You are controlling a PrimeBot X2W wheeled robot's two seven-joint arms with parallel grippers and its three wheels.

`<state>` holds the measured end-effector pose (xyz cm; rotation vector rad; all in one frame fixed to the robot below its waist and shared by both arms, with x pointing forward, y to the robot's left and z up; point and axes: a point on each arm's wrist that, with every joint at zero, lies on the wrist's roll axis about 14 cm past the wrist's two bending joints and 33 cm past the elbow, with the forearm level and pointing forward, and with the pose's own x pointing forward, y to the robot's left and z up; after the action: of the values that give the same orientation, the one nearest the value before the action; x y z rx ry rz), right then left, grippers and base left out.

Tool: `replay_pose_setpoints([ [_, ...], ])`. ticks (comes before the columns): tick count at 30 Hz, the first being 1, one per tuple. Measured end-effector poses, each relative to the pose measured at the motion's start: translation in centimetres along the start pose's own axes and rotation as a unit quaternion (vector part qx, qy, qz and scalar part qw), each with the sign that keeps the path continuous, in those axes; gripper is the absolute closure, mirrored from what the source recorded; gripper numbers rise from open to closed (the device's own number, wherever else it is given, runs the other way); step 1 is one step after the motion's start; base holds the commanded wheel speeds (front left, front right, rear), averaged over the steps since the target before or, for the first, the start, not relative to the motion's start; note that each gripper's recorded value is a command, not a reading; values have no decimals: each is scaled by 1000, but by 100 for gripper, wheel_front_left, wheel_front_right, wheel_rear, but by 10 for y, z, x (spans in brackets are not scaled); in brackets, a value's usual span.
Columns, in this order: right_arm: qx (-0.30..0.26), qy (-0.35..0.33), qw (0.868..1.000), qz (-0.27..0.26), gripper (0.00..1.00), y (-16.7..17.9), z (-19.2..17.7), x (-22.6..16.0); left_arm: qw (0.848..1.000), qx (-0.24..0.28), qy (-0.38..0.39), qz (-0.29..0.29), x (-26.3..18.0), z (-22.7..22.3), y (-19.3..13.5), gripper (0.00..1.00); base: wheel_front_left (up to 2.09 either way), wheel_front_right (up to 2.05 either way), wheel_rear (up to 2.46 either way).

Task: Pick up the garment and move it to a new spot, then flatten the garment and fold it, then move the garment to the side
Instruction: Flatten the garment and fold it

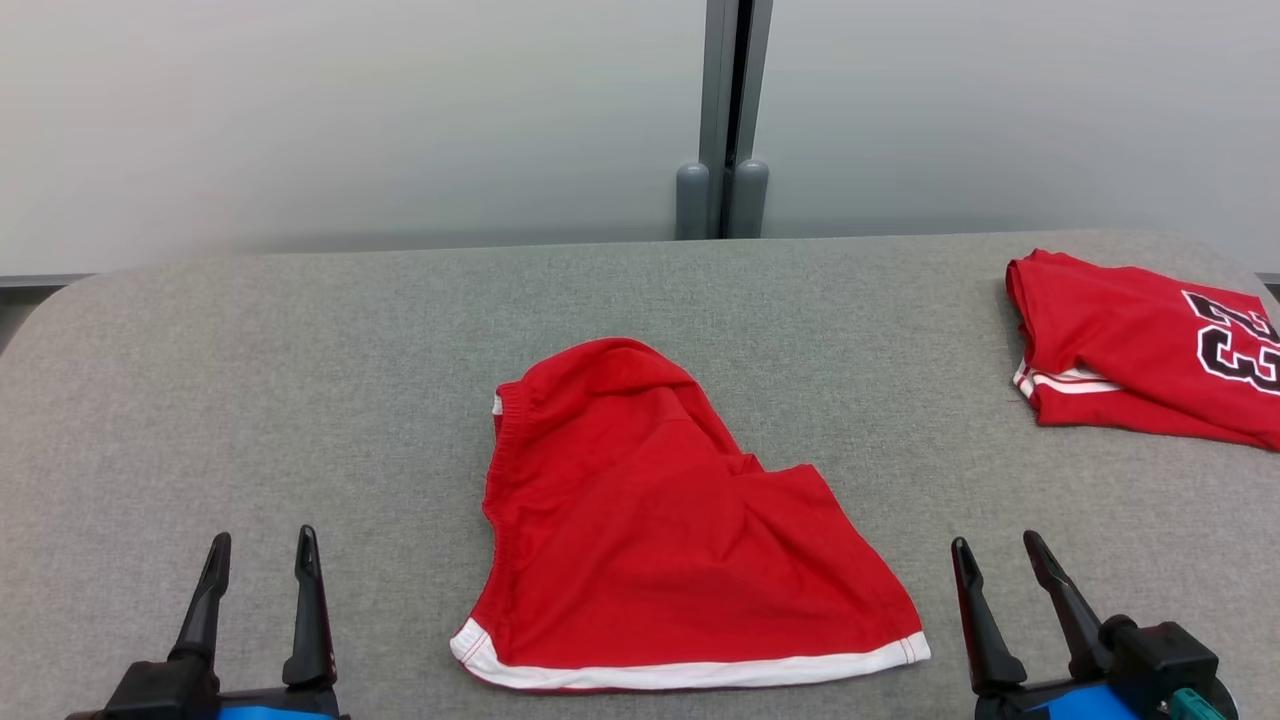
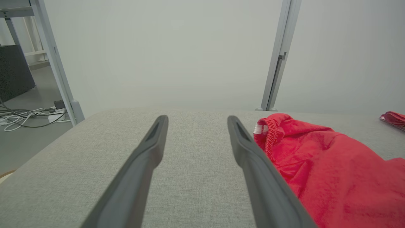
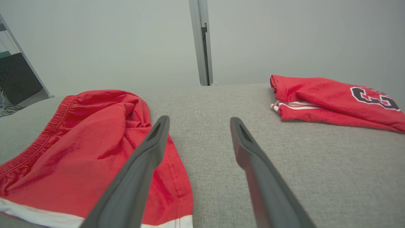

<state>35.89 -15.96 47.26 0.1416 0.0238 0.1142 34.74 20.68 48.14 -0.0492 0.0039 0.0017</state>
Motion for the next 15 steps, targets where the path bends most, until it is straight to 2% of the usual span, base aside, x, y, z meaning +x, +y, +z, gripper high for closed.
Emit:
replay_pose_setpoints([
  [15, -1, 7, 1000, 3, 0, 4, -5, -7, 1000, 11, 9, -3, -8, -6, 1, 0, 0, 0, 0],
])
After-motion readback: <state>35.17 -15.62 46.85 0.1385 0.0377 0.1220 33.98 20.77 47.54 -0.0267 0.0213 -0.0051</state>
